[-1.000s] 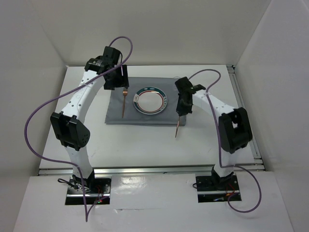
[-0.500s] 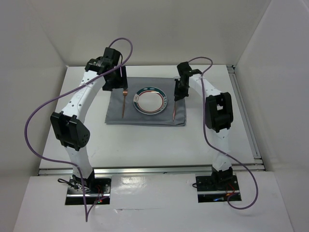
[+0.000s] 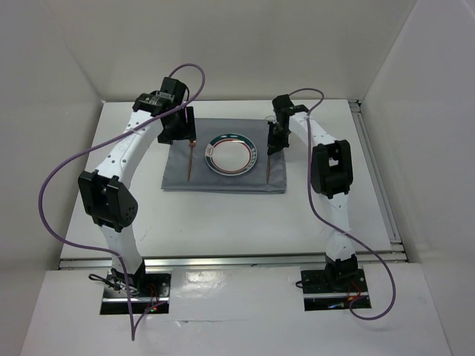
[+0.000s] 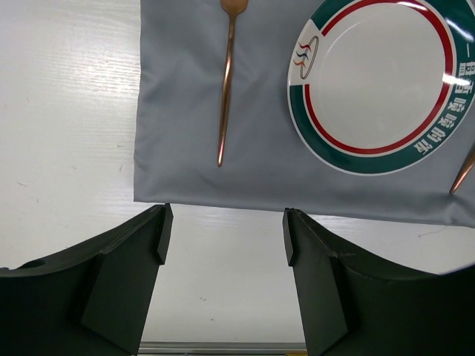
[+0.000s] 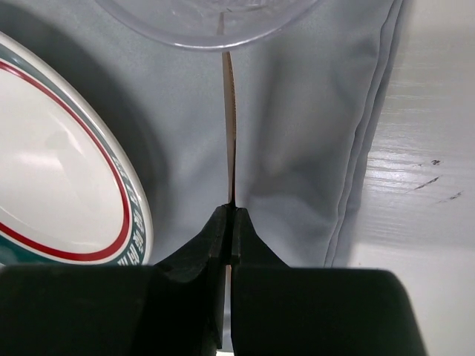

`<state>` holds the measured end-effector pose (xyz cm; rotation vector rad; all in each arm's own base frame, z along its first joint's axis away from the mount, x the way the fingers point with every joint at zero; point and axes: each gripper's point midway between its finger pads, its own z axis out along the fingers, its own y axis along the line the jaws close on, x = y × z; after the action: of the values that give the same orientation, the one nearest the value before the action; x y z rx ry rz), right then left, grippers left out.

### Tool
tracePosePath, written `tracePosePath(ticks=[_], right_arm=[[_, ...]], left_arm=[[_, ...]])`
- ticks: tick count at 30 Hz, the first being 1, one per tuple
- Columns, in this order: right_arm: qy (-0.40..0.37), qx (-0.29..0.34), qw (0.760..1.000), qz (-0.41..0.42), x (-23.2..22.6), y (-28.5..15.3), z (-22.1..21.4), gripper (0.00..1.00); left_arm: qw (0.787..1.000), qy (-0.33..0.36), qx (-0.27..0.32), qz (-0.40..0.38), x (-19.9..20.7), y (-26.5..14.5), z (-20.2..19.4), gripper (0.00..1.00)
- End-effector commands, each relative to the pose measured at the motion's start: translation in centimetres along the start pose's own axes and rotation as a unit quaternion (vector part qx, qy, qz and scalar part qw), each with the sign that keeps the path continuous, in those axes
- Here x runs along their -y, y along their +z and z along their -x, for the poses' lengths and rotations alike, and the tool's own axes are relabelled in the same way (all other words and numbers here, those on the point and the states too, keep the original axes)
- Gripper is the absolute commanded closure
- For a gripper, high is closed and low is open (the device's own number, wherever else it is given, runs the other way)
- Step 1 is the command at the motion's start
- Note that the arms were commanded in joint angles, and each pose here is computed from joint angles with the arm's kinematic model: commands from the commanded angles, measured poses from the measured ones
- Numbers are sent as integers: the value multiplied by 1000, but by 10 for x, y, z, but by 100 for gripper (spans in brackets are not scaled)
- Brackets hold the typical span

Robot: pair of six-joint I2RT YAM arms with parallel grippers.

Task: Set the dinner table for one person

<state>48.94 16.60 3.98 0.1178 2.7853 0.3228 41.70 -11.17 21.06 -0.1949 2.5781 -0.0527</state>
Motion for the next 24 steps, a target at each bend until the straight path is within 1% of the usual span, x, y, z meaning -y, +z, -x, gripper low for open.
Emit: tracePosePath(ticks=[1, 7, 9, 11, 12, 13, 15, 16, 18, 19, 20, 21, 22, 24], right_arm=[[-6, -1, 1000, 10, -2, -2, 1, 100], [-2, -5, 1000, 23, -6, 0, -1, 100], [5, -13, 1000, 20, -4, 5, -7, 96], [9, -6, 1000, 28, -8, -3, -6, 91], [10, -11, 1000, 26, -6, -3, -11, 83], [9, -6, 1000, 28, -7, -10, -9, 79], [13, -4, 999, 29, -7, -15, -12, 69], [6, 11, 999, 29, -14, -27, -7, 53], [11, 20, 1000, 18, -10, -36, -8, 42], [9, 40, 999, 23, -18, -54, -2, 37], [8, 45, 999, 25, -19, -61, -2, 29], [7, 57, 998, 25, -20, -71, 3, 25], [10, 80, 996, 27, -23, -91, 10, 22], [9, 96, 995, 25, -23, -110, 12, 20]], left_arm=[[999, 1, 34, -11, -1, -18, 13, 21], [1000, 2, 24, -11, -1, -15, 7, 21], [1000, 3, 19, -10, -2, -13, 4, 21], [1000, 3, 19, -10, -2, -13, 4, 21], [1000, -2, 24, -12, -2, -16, 5, 21], [1000, -2, 24, -12, -2, -16, 5, 21], [1000, -3, 28, -13, -2, -20, 6, 21], [1000, -3, 28, -13, -2, -20, 6, 21], [1000, -3, 28, -13, -3, -22, 5, 21], [999, -4, 33, -15, -3, -26, 6, 21], [999, -4, 38, -17, -3, -30, 7, 21], [999, -8, 31, -20, -2, -31, 4, 21], [999, -9, 35, -21, -3, -34, 5, 21], [999, -10, 41, -24, -3, -40, 7, 21]])
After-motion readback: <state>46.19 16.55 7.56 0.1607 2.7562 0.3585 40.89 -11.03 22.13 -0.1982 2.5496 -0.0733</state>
